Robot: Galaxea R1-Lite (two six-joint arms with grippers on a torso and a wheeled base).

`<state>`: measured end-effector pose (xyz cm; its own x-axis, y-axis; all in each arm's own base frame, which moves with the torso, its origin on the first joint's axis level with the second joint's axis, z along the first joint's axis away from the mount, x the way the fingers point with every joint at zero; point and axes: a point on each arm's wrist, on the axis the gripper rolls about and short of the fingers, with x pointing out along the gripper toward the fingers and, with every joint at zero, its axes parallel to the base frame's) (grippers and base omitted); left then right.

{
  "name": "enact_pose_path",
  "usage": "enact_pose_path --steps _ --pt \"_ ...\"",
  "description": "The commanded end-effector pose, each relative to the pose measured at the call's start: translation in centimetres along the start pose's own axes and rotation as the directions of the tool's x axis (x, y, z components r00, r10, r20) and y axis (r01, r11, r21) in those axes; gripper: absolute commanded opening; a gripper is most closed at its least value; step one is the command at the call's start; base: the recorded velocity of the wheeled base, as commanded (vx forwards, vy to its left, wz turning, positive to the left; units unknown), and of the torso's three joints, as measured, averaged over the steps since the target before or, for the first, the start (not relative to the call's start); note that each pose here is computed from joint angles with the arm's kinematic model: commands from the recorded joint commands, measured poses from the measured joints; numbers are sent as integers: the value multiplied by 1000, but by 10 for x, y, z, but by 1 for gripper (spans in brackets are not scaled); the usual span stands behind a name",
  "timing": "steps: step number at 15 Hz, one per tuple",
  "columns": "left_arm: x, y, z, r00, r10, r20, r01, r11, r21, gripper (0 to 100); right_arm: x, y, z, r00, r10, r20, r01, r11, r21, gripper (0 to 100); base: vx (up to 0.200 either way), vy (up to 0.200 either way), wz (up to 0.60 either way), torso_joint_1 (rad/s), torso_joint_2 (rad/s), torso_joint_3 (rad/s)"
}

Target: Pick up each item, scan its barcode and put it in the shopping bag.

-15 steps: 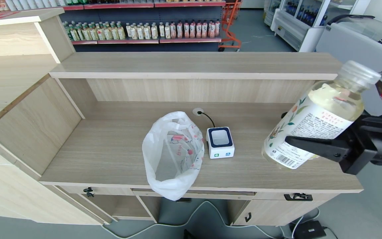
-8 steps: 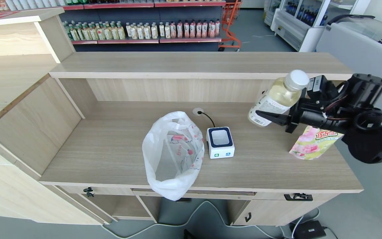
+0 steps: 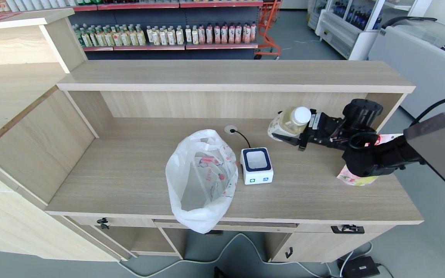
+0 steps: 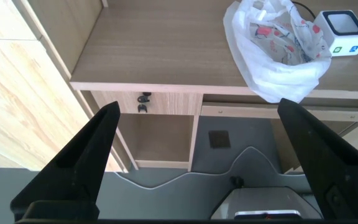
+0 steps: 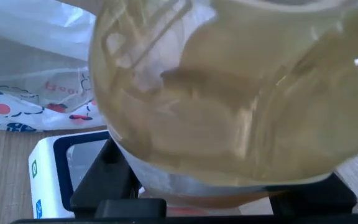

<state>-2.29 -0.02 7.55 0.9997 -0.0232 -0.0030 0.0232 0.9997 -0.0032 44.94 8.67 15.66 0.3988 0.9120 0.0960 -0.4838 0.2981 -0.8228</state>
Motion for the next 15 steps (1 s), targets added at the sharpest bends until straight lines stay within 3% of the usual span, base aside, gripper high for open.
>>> enact_pose_path --steps 1,15 --pt "0 0 0 1000 0 0 0 1000 0 100 18 16 -17 999 27 22 -27 1000 16 0 0 0 0 0 0 0" --pt "0 0 0 1000 0 0 0 1000 -1 100 57 38 -47 986 82 142 -77 996 -40 0 0 0 0 0 0 0"
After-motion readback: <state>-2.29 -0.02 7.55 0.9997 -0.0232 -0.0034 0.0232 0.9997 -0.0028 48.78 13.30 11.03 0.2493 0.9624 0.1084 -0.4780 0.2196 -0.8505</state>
